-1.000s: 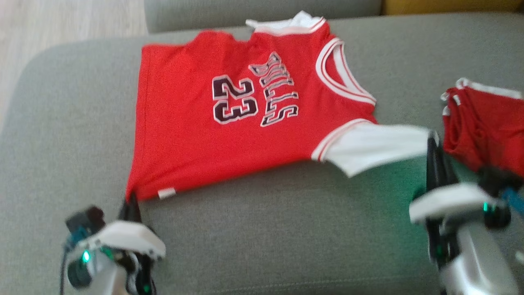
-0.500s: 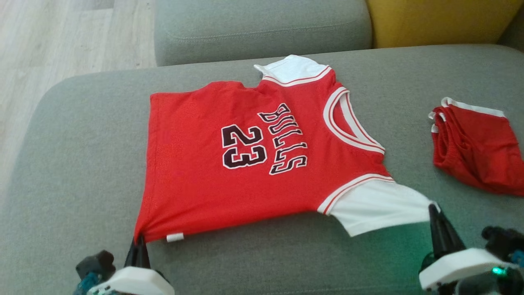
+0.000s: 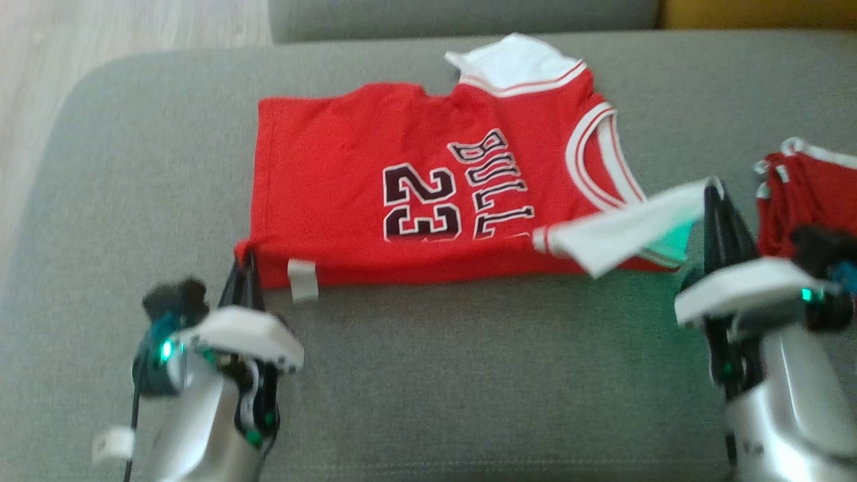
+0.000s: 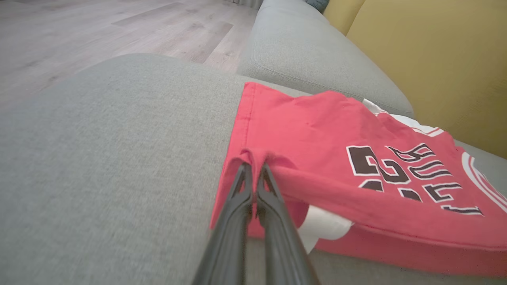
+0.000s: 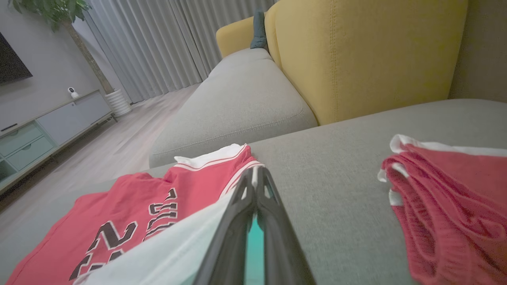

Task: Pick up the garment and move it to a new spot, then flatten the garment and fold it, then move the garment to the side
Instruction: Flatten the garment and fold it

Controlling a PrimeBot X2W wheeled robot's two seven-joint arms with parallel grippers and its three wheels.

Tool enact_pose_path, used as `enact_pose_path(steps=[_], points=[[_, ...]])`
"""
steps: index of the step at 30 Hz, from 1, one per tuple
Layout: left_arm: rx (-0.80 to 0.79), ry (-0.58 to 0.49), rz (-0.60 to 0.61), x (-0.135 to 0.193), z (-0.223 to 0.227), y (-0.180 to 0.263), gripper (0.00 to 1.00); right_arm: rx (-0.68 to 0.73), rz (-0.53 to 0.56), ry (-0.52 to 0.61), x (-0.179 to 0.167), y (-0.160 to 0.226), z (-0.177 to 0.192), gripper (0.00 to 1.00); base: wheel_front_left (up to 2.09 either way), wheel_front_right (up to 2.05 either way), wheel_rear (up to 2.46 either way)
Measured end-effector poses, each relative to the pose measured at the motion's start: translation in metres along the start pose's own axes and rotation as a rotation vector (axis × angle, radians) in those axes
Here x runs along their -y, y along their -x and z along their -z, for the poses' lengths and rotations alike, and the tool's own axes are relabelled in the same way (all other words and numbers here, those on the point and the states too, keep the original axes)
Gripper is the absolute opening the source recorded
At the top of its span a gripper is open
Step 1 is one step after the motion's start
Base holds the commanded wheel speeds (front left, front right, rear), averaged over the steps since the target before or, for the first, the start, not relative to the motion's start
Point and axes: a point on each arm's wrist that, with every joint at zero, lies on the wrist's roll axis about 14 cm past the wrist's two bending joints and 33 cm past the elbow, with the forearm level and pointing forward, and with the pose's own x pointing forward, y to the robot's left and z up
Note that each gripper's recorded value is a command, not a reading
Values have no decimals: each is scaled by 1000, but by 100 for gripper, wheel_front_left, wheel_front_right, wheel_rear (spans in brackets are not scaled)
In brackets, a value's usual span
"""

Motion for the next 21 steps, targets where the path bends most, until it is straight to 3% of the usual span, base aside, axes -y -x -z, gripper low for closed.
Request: enact_pose_path(steps=[11, 12, 13, 14, 21], points=[[-54, -44, -42, -12, 4, -48, 0, 2, 32, 90, 10, -67, 12, 0, 0, 0, 0], [-47, -43, -43, -13, 2, -50, 20, 3, 31, 94, 9, -70, 14, 37, 0, 0, 0], [-43, -36, -39, -13, 1, -52, 96, 1, 31, 96, 9, -73, 15, 100, 0, 0, 0], [-42, -19, -36, -13, 1, -52, 100, 2, 30, 97, 9, -75, 16, 100, 0, 0, 0], [-33, 60, -40, -15, 4, -40, 100, 31, 32, 91, 9, -73, 12, 100, 0, 0, 0]])
